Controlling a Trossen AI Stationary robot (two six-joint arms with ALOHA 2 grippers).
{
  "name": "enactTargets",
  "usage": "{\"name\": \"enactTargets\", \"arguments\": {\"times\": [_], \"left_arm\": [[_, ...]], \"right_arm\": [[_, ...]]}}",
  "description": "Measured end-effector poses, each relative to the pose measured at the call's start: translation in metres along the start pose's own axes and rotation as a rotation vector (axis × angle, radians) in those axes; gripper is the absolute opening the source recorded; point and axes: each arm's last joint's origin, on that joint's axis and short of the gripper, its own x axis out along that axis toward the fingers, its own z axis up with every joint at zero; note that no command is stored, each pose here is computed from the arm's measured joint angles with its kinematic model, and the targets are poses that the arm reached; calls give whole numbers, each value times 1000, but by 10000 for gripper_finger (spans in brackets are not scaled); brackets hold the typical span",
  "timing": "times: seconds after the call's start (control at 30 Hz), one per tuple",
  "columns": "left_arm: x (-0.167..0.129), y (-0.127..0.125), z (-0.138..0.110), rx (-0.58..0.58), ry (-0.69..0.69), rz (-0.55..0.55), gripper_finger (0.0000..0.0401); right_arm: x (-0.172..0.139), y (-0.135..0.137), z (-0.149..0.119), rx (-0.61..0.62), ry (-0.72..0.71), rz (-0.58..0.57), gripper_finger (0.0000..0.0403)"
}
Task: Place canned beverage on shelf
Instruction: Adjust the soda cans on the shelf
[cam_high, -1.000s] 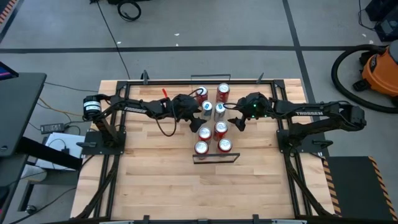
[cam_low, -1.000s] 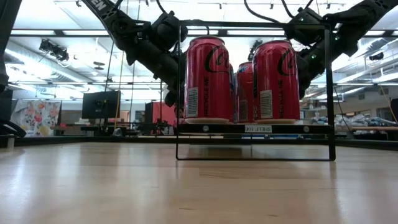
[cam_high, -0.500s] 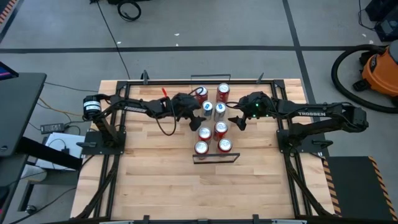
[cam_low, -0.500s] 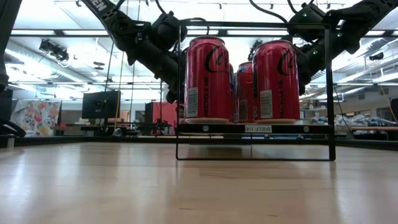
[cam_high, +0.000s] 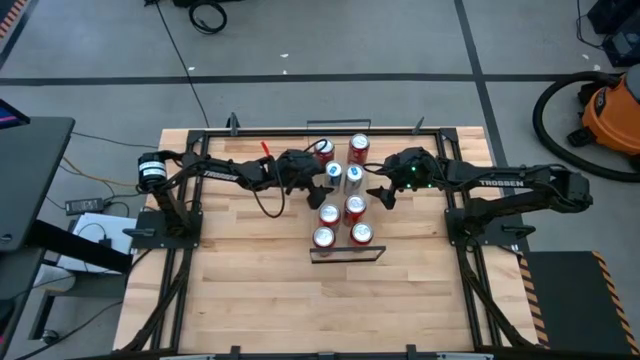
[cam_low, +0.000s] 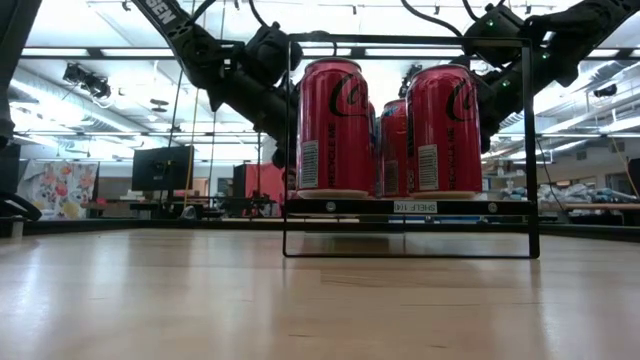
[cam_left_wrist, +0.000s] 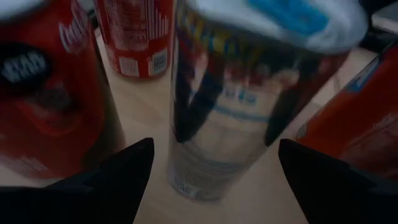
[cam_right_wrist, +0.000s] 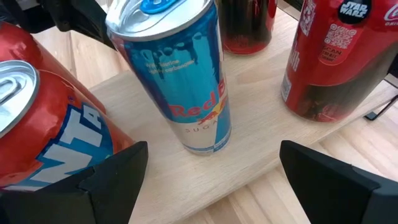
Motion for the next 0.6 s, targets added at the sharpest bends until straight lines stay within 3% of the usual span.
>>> {"name": "enactTargets", "arguments": {"times": [0.6], "left_arm": [[8, 0, 0, -3, -62, 11, 356]], "right_arm": [[0, 0, 1, 7, -7, -1, 375]]}}
